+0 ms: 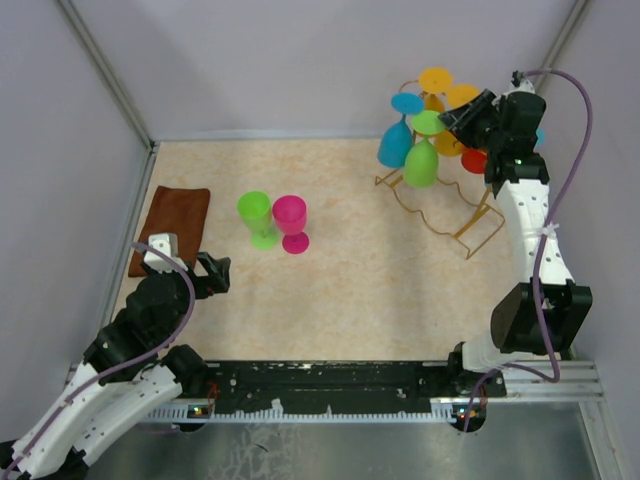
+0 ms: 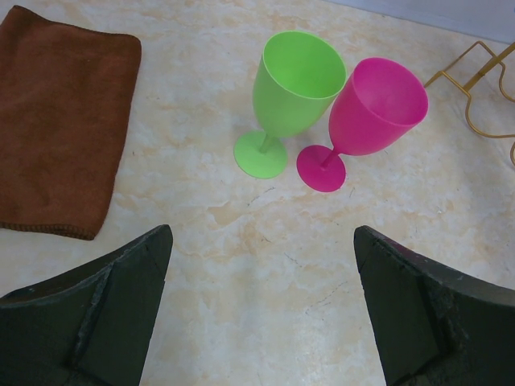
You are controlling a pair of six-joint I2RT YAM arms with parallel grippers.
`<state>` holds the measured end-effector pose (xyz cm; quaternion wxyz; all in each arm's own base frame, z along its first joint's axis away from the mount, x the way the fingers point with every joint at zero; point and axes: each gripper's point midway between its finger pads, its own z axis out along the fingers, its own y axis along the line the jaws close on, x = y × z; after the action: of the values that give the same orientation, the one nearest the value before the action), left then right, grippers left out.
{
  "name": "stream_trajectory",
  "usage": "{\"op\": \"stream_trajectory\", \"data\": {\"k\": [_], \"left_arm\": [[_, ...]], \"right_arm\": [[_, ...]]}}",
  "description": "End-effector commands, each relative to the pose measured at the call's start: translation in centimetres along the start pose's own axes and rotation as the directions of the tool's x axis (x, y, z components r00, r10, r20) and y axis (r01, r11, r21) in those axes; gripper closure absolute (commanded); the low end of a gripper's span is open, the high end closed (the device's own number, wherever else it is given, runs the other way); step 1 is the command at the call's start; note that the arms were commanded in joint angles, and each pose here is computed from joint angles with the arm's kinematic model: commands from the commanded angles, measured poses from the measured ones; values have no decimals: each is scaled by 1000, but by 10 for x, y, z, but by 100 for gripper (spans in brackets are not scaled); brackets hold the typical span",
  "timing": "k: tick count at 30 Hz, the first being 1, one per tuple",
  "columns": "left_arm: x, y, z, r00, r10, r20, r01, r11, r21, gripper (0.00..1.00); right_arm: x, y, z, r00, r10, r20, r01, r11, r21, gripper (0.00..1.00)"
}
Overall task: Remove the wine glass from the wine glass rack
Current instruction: Pick up the wine glass from the wine rack.
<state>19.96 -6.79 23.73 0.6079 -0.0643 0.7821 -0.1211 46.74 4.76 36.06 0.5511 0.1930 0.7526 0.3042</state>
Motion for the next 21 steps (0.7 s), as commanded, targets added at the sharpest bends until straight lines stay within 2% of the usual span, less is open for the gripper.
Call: {"op": "stream_trajectory", "data": {"k": [1,14,21], "left_arm": [[2,0,1,1000,-2,-5,2,1000,-4,1],[3,1,1,1000,-1,-7,1,1000,-6,1],[2,1,1,1000,-3,-5,3,1000,-5,1]], "right_arm": [[-11,16,-12,998,60,27,-57,995,-77,77],[-3,23,-19,996,88,-15,-89,986,-139,76],[0,24,-18,995,98,-33,-102,984,-146,81]]}}
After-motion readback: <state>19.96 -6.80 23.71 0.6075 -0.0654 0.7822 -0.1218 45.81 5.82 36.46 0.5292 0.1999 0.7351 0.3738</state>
